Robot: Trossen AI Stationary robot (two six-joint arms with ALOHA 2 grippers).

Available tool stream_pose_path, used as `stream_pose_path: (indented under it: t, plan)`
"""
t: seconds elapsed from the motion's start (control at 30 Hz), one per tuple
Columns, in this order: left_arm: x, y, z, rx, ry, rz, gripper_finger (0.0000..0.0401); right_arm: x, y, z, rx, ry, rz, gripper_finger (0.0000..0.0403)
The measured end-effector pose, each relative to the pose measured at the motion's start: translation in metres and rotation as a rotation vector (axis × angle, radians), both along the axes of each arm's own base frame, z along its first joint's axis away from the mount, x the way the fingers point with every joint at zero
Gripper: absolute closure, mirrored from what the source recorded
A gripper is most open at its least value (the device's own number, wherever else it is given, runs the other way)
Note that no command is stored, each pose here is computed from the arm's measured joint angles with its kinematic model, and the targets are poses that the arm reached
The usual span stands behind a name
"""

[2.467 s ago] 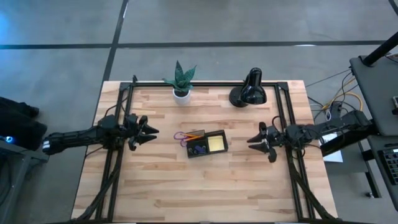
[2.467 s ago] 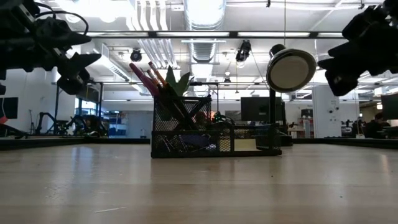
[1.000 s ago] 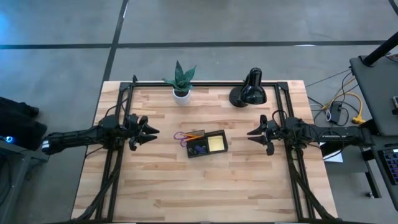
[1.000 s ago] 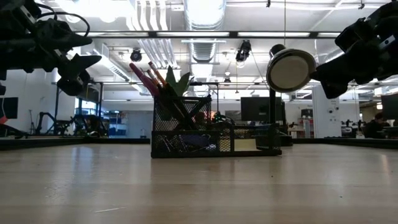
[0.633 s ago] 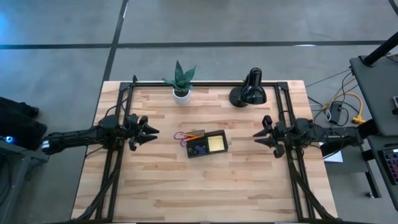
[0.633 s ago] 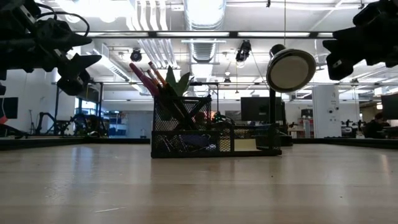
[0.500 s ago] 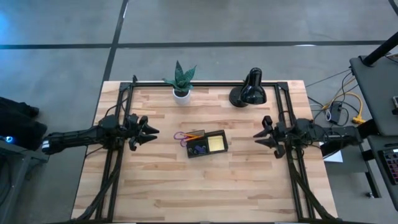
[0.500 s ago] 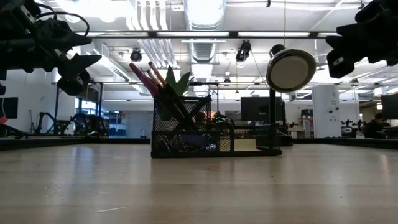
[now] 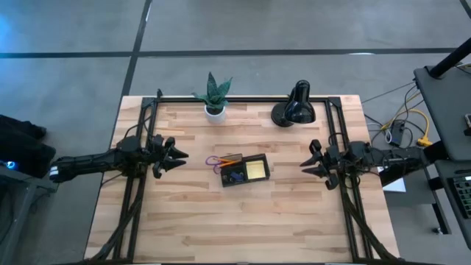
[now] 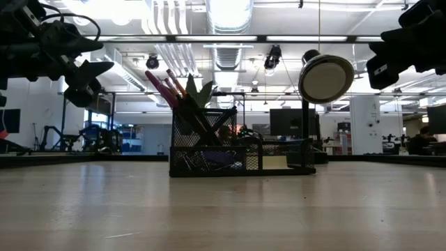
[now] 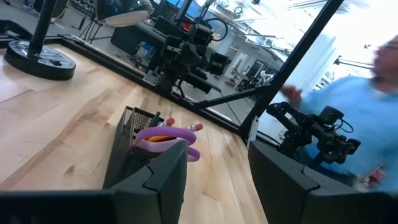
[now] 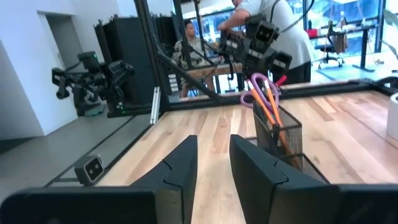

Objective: Pick and place office supplies into organizer
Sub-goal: Return to Home Position

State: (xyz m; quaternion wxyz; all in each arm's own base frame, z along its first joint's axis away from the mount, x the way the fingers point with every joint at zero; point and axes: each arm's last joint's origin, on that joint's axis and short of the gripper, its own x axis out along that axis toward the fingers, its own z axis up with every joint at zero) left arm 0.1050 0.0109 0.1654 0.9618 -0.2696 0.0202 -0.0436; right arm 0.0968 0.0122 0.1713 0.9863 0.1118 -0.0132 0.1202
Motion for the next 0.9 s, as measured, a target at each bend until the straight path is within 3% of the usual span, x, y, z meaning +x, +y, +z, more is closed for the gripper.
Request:
stream_pose_path:
  t: [0.9]
  plan:
    - [-0.0001, 0.0000, 0.0002, 0.000, -0.002, 0.000, 0.0244, 0.0028, 0.0002, -0.0035, -0.004, 0.044, -0.001, 0.0321]
